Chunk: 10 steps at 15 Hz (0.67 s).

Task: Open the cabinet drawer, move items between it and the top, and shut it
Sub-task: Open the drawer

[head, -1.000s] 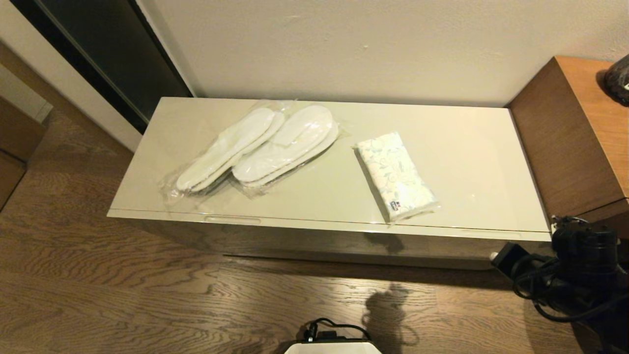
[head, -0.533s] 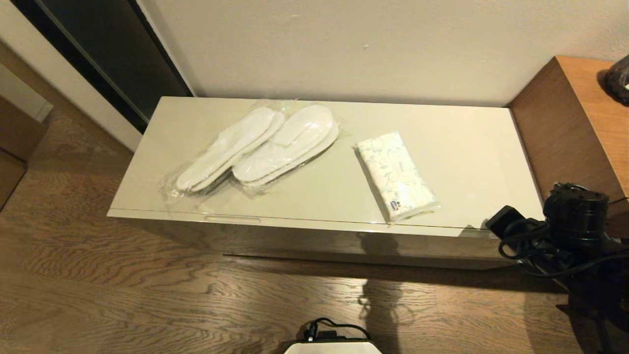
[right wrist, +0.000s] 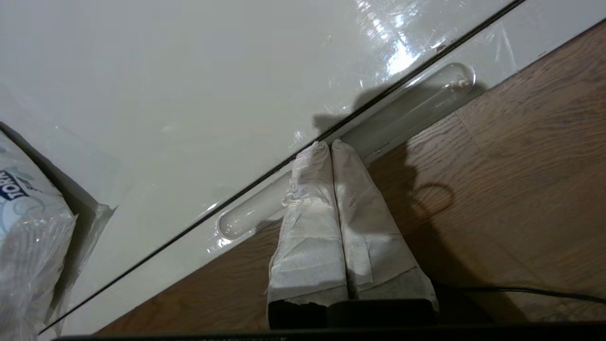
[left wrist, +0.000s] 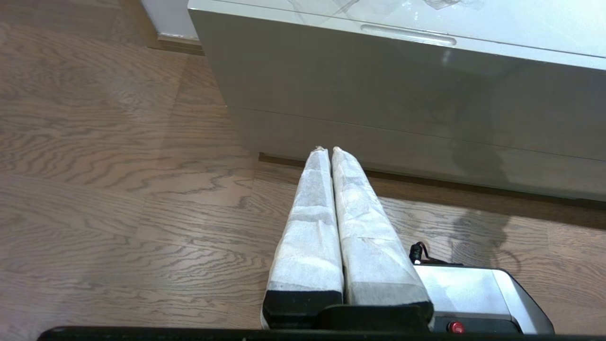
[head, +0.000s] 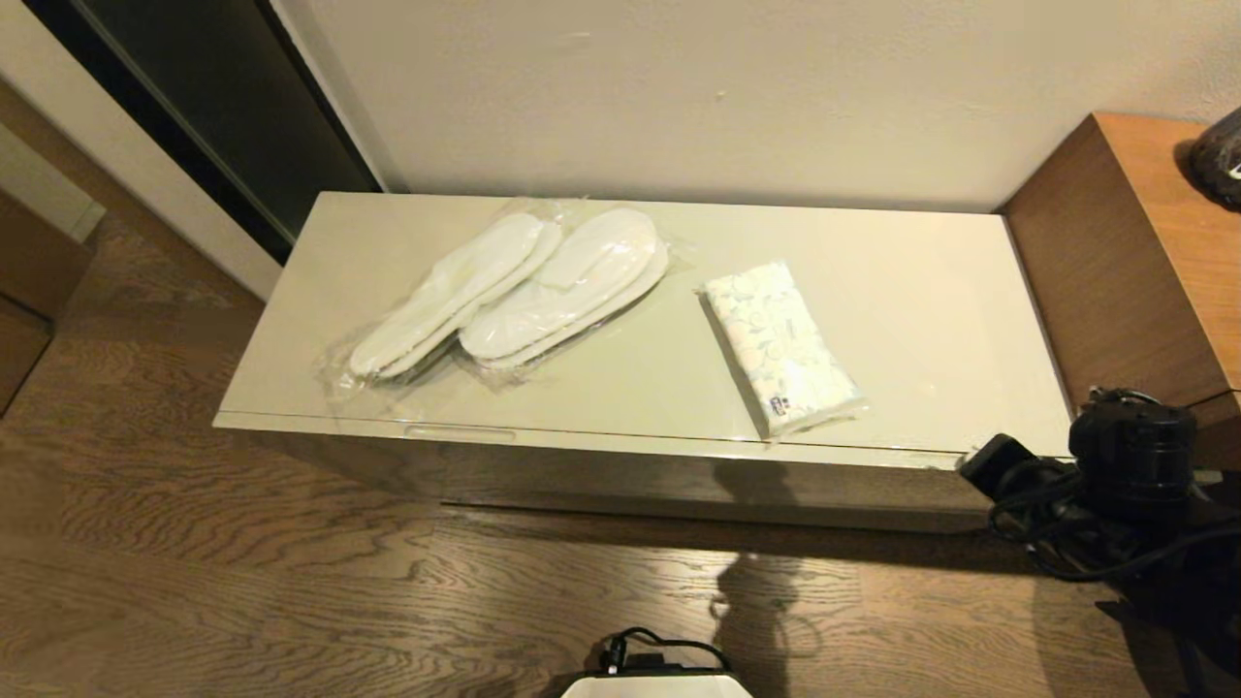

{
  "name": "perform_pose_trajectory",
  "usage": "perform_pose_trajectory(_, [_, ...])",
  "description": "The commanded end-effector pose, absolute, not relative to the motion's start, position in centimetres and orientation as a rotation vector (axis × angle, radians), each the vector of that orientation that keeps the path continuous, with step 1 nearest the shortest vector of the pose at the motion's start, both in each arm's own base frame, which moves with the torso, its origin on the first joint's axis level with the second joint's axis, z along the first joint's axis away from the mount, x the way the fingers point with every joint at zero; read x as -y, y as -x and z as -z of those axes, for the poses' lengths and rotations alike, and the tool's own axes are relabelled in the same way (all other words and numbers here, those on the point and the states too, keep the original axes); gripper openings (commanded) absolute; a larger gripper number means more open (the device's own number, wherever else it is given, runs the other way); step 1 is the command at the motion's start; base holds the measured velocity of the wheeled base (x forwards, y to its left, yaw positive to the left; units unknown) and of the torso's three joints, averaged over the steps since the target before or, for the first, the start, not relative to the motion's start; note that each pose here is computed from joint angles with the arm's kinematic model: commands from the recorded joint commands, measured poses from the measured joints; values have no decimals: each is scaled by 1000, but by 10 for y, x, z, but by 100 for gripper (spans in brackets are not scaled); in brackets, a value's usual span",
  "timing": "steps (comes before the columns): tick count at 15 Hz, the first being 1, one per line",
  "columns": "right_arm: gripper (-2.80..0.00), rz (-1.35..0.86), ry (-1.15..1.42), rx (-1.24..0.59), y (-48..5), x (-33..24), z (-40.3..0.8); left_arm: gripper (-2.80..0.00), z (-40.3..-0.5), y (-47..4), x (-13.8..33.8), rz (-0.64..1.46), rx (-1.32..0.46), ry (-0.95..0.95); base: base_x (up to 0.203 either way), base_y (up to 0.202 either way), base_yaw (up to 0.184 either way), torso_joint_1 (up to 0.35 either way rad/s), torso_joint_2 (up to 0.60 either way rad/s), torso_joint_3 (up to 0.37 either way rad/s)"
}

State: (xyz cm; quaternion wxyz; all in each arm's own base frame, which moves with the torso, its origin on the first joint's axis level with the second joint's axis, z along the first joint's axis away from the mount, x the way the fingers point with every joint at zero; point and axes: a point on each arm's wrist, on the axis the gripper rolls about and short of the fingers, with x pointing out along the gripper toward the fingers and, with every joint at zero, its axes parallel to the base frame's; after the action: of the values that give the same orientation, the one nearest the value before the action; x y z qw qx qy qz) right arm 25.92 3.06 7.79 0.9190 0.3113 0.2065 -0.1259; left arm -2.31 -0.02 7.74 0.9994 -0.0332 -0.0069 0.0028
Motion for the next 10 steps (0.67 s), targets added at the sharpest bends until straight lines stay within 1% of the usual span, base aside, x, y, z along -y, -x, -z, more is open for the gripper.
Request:
perform_pose_trajectory(1, [-280,272,-634,-478,-251,-30,-70,-280,-77,23,0,-6,14,67,0,0,0,0,0,0])
perform_pose_trajectory(5, [-280,274,-625,-581,-236,-29,-67,-280,-77,23,0,-6,12,67,0,0,0,0,0,0])
perform_pose_trajectory(8, [-280,223,-668,-605,-222,-28,-83,-280,-77,23,0,-6,12,67,0,0,0,0,0,0])
perform_pose_trajectory(10, [-280,205,-697,-645,-201,-26,-99,-280,-77,23,0,-6,12,67,0,0,0,0,0,0])
